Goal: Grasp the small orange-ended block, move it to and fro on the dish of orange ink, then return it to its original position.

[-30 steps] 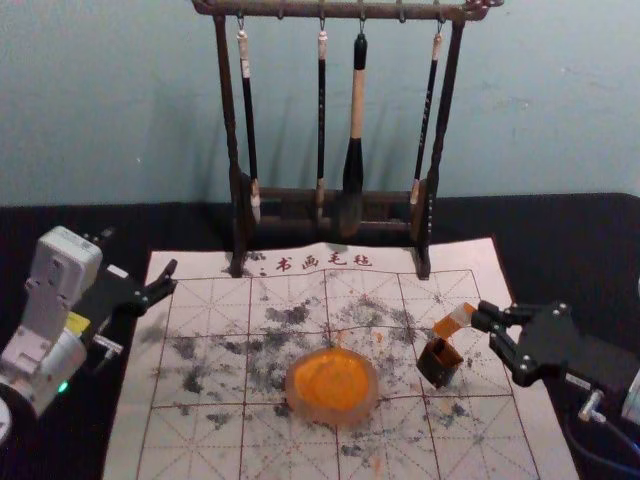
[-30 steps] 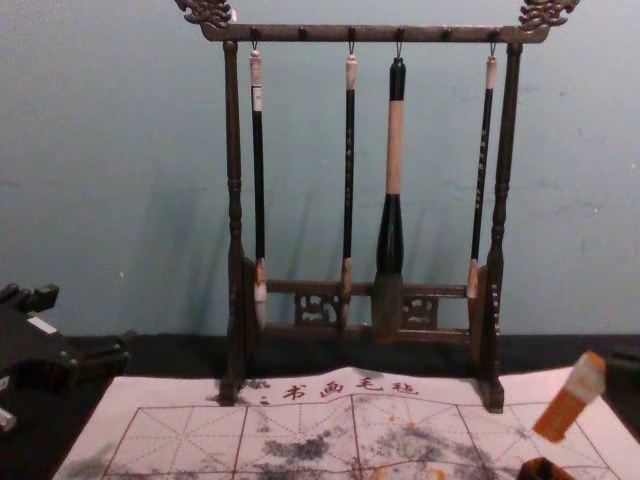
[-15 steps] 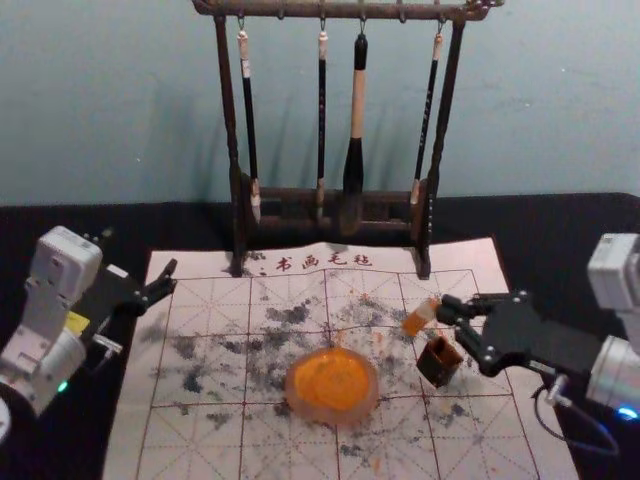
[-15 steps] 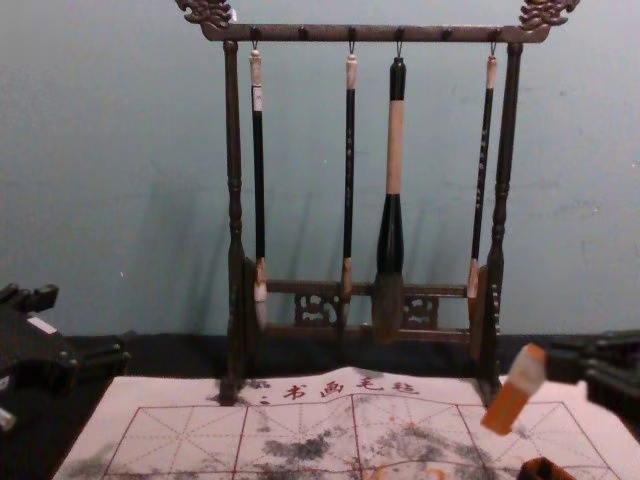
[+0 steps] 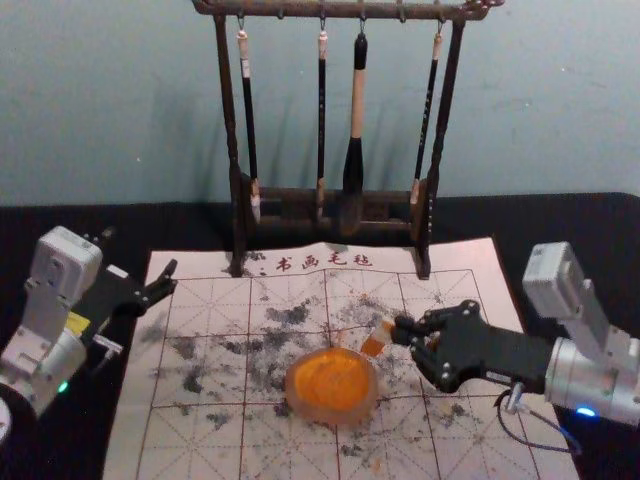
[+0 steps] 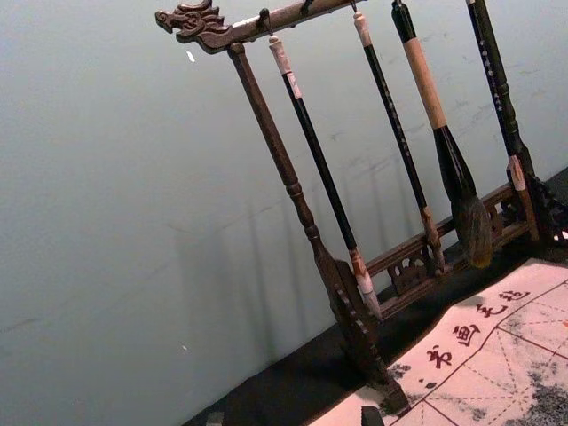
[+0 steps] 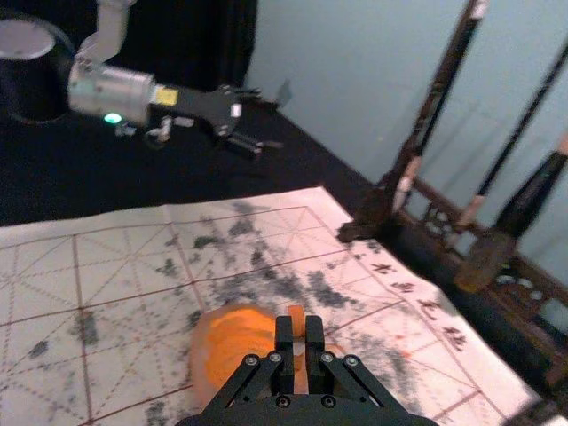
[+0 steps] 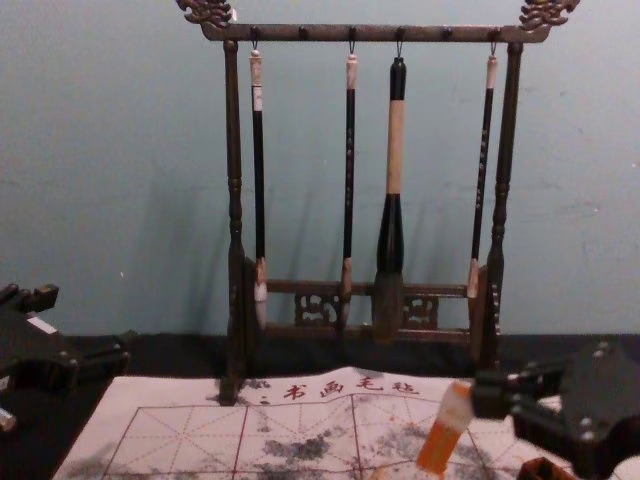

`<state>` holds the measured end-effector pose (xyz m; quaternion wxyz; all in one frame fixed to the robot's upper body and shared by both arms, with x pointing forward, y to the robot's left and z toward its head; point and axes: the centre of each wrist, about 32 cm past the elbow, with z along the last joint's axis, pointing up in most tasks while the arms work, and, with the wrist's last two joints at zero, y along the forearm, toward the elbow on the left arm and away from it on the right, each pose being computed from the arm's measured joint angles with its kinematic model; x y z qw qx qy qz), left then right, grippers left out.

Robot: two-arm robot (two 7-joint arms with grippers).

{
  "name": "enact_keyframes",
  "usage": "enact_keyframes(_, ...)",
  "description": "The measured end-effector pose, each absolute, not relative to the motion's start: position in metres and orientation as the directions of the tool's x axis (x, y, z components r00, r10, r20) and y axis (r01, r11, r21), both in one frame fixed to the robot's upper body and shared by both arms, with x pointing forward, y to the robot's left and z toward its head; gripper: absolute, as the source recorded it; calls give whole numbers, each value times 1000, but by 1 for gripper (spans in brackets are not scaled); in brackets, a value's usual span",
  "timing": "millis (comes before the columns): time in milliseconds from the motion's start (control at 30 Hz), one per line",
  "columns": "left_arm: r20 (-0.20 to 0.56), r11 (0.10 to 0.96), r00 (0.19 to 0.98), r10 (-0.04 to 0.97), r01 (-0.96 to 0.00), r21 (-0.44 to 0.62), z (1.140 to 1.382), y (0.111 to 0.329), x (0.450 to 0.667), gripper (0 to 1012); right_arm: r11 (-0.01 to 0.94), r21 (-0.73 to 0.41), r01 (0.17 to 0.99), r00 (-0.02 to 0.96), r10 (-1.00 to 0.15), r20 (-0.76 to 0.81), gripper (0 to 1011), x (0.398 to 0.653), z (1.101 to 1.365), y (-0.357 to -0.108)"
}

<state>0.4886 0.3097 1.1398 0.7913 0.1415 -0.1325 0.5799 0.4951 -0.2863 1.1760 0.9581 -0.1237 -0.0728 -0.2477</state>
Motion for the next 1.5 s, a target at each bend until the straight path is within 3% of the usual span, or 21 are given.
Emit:
enact_keyframes(733,374,287,292,880,-955,70,1140,310,489,1001,859,-336,386,918,-319,237,49,506,1181,-252)
enact_keyframes(1500,374,287,292,880,-955,70,1140,310,489,1001,856,-364,366,925,-290,246,49,516,1179,-240)
